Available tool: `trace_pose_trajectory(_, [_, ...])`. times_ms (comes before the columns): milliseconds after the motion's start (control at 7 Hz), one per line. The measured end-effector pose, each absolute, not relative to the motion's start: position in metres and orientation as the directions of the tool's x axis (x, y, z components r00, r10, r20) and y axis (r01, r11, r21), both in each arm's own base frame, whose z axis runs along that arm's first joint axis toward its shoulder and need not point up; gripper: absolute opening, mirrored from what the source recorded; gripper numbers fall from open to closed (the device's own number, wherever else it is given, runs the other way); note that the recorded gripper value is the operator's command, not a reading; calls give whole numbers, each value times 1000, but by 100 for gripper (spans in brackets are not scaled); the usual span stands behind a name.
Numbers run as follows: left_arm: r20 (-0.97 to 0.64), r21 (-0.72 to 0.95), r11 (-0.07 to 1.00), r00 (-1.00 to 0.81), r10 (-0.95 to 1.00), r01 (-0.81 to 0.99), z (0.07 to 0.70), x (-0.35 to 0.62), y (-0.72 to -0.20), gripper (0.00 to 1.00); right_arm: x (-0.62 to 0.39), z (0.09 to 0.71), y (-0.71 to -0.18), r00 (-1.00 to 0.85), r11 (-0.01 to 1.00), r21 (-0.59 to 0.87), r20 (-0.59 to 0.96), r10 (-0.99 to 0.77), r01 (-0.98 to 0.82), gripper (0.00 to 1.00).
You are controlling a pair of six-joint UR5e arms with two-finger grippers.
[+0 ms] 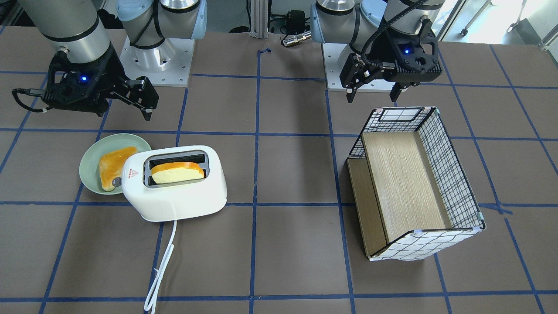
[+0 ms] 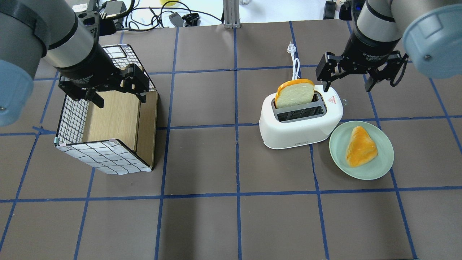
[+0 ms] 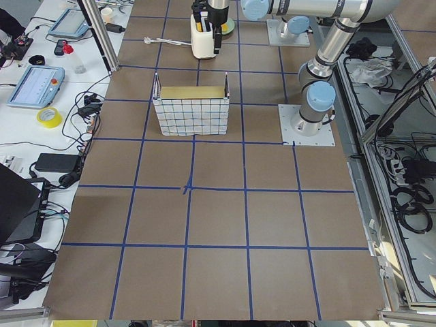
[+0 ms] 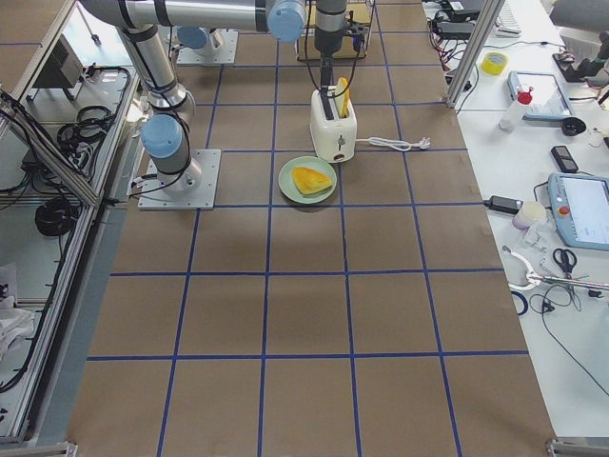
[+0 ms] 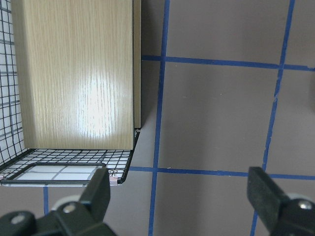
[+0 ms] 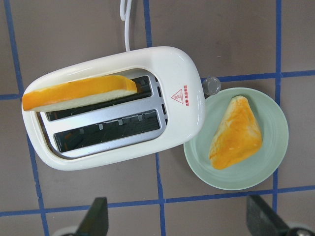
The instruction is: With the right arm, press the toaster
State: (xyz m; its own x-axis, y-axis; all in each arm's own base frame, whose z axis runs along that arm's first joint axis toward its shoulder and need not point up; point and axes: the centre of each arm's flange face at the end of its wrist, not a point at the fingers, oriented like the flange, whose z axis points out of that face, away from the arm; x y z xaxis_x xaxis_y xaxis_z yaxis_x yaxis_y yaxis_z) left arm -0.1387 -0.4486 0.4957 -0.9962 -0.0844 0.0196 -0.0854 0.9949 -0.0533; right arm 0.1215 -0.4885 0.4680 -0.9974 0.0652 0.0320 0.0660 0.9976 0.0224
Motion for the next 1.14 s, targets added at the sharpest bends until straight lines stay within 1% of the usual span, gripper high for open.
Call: trace_pose_trajectory(1143, [20, -54, 995, -996, -84, -85, 496, -139, -449, 100, 122, 469, -489, -998, 998, 18, 31, 59, 59, 100])
